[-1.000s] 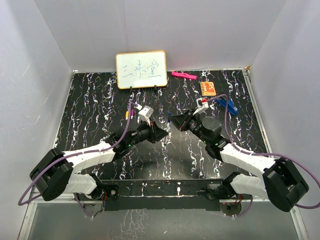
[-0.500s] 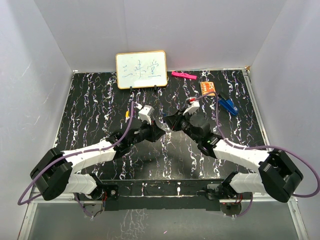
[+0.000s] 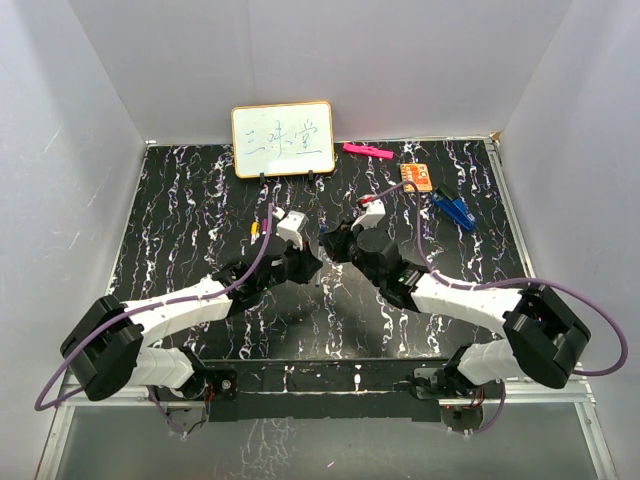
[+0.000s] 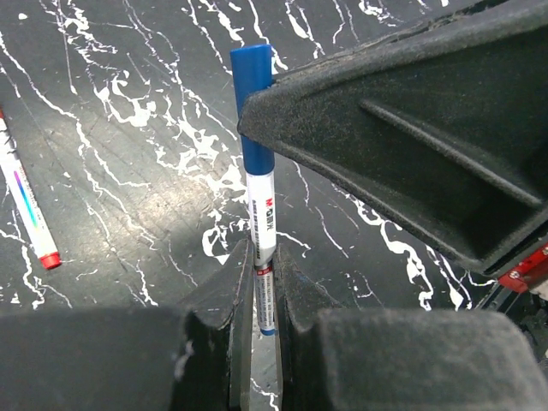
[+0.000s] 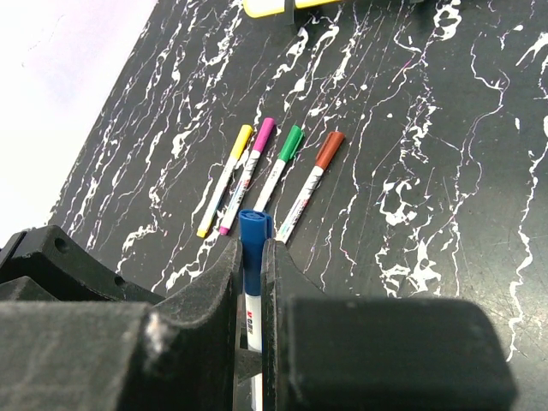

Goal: Insert the pens into the pen caps

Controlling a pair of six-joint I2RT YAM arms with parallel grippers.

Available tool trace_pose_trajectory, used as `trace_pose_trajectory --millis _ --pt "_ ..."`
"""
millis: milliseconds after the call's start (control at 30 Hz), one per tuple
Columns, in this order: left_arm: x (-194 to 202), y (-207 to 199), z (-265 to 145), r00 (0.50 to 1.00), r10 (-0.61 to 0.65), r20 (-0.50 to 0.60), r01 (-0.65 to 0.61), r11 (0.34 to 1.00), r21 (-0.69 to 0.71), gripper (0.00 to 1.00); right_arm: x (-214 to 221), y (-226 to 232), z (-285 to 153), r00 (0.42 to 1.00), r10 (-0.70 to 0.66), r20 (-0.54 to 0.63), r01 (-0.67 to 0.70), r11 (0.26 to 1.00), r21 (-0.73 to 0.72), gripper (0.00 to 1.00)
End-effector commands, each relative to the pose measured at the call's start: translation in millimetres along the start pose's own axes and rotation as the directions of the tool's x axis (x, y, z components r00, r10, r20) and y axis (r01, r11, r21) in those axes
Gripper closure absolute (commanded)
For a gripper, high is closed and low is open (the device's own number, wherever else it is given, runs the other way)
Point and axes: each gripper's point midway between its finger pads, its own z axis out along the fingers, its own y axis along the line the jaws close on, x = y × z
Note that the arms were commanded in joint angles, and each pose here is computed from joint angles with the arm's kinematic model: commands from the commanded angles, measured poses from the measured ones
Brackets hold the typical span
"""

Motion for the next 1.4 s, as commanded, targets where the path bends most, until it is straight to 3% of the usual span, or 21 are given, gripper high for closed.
trace_pose_trajectory --millis 0,667,900,933,1133,1367 --pt "-134.0 -32.2 -24.5 0.916 -0.011 0.402 -0.017 0.998 0.066 1.00 85.2 -6.7 -18.9 0.951 -0.065 -0.301 0.070 0.998 0.006 1.00" --pt "-144.3 -12.9 -29.2 0.905 -0.008 0.425 -0.004 1.000 0.027 1.00 122.6 -4.4 -19.4 0.917 -0.104 -0.385 0.120 0.993 0.019 1.00" --pt "-101.6 -2.7 -15.8 0.958 -0.011 0.285 0.007 1.000 0.014 1.00 81.3 -1.8 -6.6 0.950 -0.122 -0.286 0.159 0.981 0.110 0.99" --pt "-92.2 0.1 -14.0 0.966 -0.016 0.257 0.014 1.000 0.009 1.00 69.1 -0.4 -3.9 0.957 -0.129 -0.260 0.167 0.977 0.131 0.92" --pt "-40.0 19.1 -6.8 0.994 -0.046 0.100 0.051 0.998 -0.047 1.00 -31.5 2.2 -12.5 0.990 -0.135 -0.036 0.140 0.958 0.249 0.77" --pt "-23.6 31.7 10.6 0.999 -0.035 -0.004 0.034 0.992 -0.118 1.00 -105.7 -15.6 -50.7 0.988 -0.114 0.108 0.071 0.937 0.342 0.35"
